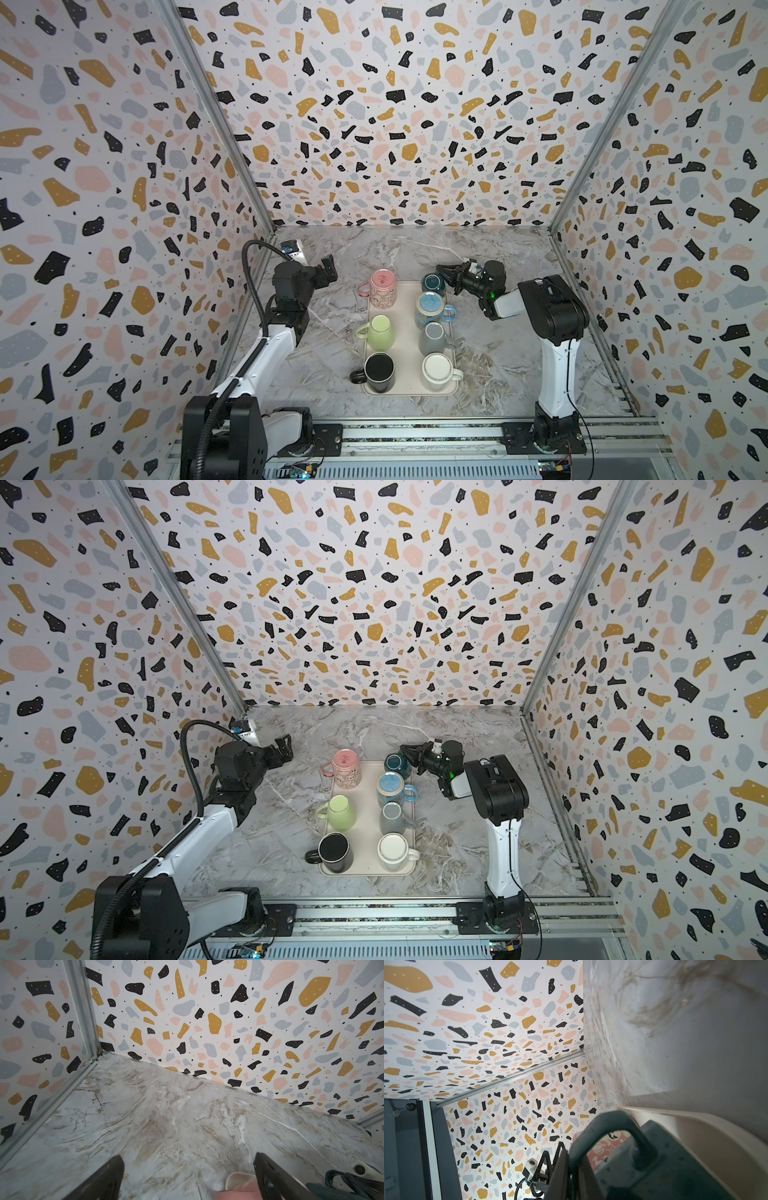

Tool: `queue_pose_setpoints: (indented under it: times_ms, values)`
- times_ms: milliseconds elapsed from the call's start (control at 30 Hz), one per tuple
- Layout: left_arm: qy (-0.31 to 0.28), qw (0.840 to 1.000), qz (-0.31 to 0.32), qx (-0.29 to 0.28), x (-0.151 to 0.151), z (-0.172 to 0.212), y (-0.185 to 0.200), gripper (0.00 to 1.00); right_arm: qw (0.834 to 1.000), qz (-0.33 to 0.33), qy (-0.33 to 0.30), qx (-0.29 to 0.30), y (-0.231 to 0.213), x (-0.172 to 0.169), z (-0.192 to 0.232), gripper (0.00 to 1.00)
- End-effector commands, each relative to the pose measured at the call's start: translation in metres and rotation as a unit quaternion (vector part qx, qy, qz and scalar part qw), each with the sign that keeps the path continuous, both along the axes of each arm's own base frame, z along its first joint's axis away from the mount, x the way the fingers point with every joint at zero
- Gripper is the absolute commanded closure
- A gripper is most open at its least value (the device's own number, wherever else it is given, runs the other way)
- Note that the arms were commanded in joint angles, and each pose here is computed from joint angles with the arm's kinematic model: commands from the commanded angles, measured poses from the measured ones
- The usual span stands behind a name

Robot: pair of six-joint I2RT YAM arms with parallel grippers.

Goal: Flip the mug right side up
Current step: 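Close the right gripper on the dark green mug's handle and lift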

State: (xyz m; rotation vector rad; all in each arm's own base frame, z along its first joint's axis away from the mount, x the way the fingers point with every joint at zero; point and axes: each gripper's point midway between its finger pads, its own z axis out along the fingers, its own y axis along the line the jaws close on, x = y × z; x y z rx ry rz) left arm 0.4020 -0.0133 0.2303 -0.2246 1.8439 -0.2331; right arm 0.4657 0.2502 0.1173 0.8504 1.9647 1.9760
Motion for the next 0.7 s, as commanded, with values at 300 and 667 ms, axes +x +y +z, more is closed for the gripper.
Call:
queue_pose_setpoints:
  times_ms: [300, 667]
  values:
    - [-0.040, 0.999, -0.009, -0.002, -0.002, 0.031, -0.004, 0.02, 0.992, 0.025, -0.126, -0.020, 0.014, 0.000, 0.045, 1.00]
    - [-0.055, 0.998, -0.018, -0.014, 0.000, 0.047, -0.008, 0.03, 0.970, 0.029, -0.235, -0.057, 0.019, 0.006, 0.096, 1.00]
